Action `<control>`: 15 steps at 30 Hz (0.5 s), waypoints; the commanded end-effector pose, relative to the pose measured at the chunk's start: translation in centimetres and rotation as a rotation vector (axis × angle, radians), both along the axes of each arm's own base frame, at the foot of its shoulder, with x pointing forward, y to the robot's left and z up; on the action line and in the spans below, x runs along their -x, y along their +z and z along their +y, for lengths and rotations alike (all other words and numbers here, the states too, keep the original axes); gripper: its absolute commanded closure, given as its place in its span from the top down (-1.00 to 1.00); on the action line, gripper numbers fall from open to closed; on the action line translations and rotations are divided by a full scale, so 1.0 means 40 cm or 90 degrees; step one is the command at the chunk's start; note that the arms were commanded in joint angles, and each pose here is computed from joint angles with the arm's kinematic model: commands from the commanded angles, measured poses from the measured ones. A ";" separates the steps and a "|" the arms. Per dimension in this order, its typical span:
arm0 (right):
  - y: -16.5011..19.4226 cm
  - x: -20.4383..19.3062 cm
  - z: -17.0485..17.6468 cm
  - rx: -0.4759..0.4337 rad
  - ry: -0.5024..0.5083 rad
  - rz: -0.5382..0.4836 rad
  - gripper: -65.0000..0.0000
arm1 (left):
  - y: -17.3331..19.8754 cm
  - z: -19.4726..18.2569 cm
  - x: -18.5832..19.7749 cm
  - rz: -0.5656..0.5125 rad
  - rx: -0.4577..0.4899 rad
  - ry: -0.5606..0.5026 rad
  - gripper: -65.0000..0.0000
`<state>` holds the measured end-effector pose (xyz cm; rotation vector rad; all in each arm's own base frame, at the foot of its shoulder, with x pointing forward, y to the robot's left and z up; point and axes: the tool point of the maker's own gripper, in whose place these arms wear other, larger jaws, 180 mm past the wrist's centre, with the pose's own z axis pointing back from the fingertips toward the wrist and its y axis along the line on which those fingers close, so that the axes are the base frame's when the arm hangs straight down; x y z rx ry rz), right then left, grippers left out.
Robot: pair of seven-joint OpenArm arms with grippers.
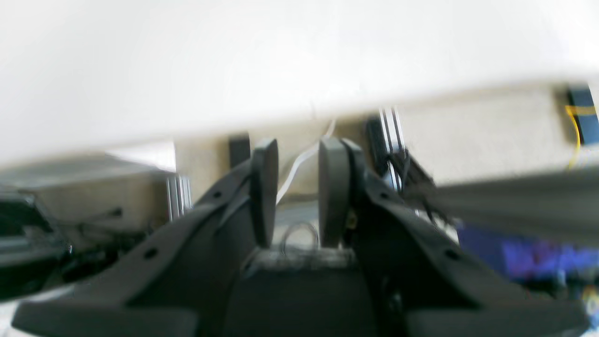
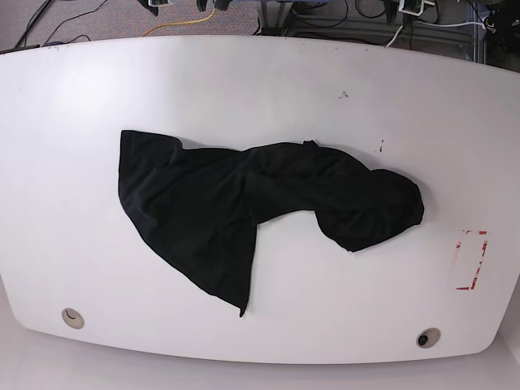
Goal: Layout the t-shirt on the table in an organized manner, then fold the t-shirt properly
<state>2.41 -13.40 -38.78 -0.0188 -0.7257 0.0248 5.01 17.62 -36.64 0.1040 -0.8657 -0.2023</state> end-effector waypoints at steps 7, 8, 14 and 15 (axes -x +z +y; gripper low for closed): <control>0.032 -0.129 -0.007 0.008 0.004 -0.097 0.57 | 0.039 -0.002 -0.105 -0.089 0.001 -0.001 -0.60; 0.036 -0.146 -0.007 0.008 0.004 -0.109 0.57 | 0.043 -0.002 -0.120 -0.100 0.001 0.001 -0.60; 0.063 -0.258 -0.022 0.022 0.026 -0.178 0.58 | 0.067 -0.004 -0.193 -0.154 0.002 0.001 -0.60; 0.064 -0.272 -0.024 0.023 0.028 -0.181 0.58 | 0.072 -0.005 -0.206 -0.164 0.002 0.000 -0.59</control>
